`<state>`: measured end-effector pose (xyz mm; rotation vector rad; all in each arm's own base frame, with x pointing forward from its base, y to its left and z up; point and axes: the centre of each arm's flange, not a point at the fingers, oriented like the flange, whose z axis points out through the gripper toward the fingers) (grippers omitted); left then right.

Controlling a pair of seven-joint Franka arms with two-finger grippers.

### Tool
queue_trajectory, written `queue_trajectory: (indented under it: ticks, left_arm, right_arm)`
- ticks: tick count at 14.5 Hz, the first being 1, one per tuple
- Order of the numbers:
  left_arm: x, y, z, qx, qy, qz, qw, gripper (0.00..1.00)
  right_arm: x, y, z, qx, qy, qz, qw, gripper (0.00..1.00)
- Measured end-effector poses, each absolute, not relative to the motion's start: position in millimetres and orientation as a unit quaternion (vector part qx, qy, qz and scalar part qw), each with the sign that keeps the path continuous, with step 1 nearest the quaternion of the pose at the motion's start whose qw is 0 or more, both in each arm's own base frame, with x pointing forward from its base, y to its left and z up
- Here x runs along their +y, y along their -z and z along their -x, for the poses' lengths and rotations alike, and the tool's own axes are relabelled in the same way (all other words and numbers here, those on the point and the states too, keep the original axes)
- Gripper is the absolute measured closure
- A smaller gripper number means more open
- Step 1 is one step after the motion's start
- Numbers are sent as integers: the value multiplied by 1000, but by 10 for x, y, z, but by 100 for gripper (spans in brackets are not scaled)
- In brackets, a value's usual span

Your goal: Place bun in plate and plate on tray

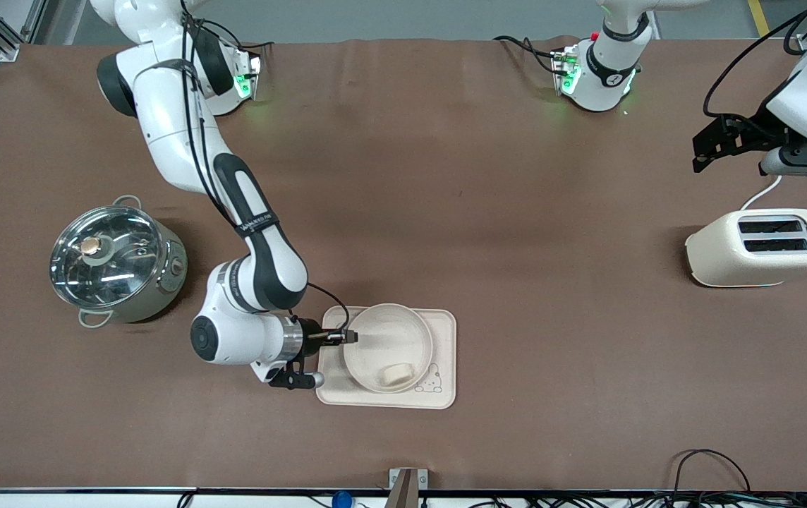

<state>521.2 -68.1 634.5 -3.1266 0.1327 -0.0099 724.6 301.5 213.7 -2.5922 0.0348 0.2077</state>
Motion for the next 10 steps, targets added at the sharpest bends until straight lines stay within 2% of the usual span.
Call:
queue_trajectory:
  ticks: [3, 5, 8, 10]
  left_arm:
    - [-671, -6343, -5210, 42, 1, 999, 6, 0]
    - [-663, -6342, -5210, 41, 1, 999, 6, 0]
    - [-657, -6339, -5209, 40, 0, 999, 6, 0]
    - [-641, -6333, -5205, 39, -3, 999, 6, 0]
  right_arm:
    - [2660, -2565, -7328, 16, -97, 956, 278, 16]
    - [2477, -2890, -7339, 18, -102, 953, 284, 0]
    - [2192, -3419, -7207, 27, -100, 956, 273, 0]
    - [1877, -3884, -7009, 25, -94, 966, 238, 0]
